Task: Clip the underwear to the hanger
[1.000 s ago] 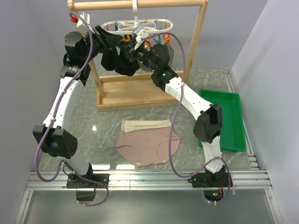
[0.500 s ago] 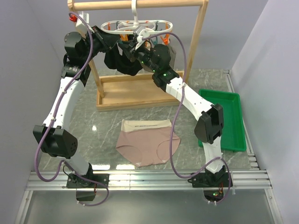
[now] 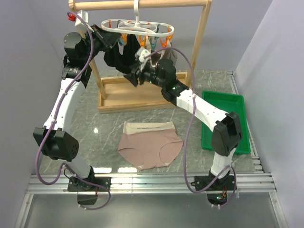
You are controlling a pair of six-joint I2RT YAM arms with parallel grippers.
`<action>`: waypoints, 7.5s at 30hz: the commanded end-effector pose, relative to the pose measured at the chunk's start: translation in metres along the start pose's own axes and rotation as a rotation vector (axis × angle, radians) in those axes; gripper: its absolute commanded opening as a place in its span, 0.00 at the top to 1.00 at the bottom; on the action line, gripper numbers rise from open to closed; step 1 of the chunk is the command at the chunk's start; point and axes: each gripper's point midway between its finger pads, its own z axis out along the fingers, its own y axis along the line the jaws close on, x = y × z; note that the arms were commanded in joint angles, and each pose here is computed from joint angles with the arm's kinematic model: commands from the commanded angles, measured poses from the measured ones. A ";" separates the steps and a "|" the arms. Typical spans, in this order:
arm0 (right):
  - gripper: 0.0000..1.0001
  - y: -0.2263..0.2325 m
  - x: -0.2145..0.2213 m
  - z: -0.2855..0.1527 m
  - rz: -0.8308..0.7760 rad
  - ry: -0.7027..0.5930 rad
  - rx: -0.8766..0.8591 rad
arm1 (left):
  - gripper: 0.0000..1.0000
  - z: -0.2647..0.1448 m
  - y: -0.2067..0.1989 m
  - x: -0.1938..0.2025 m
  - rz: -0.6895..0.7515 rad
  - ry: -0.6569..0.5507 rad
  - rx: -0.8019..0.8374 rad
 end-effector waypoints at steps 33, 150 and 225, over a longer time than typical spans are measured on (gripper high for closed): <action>0.17 0.172 0.254 -0.069 0.653 1.021 0.493 | 1.00 -0.005 -0.020 -0.025 0.021 -0.088 0.051; 0.10 0.144 0.285 -0.100 0.657 1.074 0.657 | 1.00 -0.008 -0.024 -0.028 0.038 -0.105 0.088; 1.00 0.025 0.085 -0.063 -0.058 0.071 0.528 | 1.00 -0.020 -0.014 -0.022 0.019 -0.057 0.093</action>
